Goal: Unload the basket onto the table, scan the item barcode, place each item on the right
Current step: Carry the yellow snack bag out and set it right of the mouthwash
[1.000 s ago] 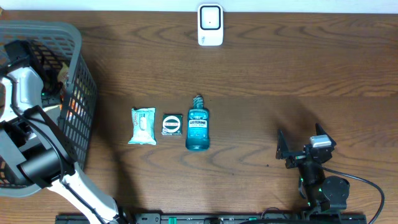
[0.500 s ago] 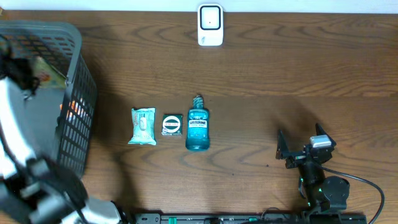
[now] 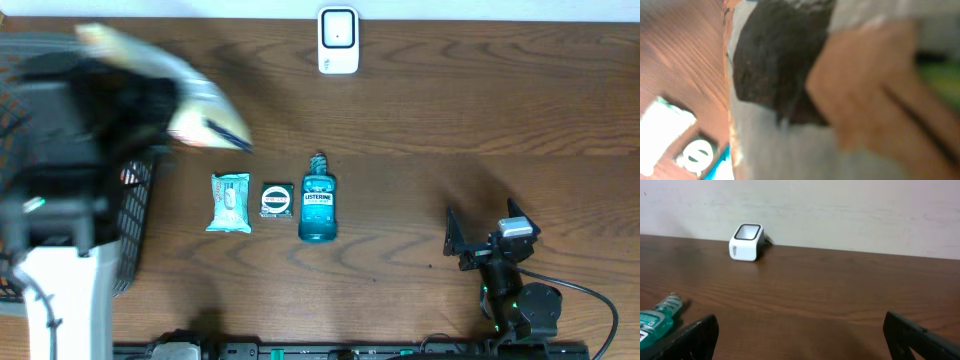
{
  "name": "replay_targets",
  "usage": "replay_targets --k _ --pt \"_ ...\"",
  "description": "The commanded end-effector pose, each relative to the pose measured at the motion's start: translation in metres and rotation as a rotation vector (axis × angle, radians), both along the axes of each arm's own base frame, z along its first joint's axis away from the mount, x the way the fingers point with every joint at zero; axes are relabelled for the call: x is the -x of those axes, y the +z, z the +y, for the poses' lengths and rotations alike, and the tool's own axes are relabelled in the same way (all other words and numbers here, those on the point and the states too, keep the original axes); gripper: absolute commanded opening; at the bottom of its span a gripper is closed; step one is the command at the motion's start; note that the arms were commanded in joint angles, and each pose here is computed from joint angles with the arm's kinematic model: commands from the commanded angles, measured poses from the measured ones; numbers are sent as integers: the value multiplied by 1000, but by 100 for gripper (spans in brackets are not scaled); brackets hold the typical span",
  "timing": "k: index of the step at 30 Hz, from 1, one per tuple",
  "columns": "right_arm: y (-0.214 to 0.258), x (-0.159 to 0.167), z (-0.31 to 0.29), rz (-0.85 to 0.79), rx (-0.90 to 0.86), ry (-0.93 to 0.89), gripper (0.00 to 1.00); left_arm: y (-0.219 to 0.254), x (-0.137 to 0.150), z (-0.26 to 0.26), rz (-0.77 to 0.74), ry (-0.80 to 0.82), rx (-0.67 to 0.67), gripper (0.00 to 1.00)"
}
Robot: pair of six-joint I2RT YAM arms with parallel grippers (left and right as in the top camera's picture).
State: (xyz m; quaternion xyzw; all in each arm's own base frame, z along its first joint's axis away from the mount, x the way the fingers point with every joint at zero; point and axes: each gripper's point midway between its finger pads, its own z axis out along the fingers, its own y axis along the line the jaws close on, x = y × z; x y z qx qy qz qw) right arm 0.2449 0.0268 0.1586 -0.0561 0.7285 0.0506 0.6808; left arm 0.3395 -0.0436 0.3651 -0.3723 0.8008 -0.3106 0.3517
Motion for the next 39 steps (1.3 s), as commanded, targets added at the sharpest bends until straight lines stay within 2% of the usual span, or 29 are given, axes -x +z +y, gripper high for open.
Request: replay_targets --k 1,6,11,20,24,25,28,31,35,39 --pt "0 1 2 -4 4 9 99 -37 -6 -68 75 -183 -128 7" --pt "0 1 2 -4 4 9 99 -102 -9 -144 204 -367 -292 7" --pt "0 1 2 -4 4 9 99 -190 -3 -202 370 -567 -436 7" --pt "0 1 2 -4 4 9 99 -305 17 -228 617 -672 -564 8" --pt "0 1 2 -4 4 9 99 -316 18 -228 642 -676 -571 8" --pt "0 1 2 -4 4 9 99 -315 17 -229 638 -678 -570 17" --pt "0 1 2 -4 4 9 99 -301 13 -239 569 -794 -586 56" --pt "0 1 2 -4 4 9 99 -279 11 -251 485 -902 -592 78" --pt "0 1 2 -4 4 9 99 -239 1 -251 379 -921 -606 84" --pt "0 1 2 -4 4 9 99 -187 -14 -223 284 -818 -666 89"
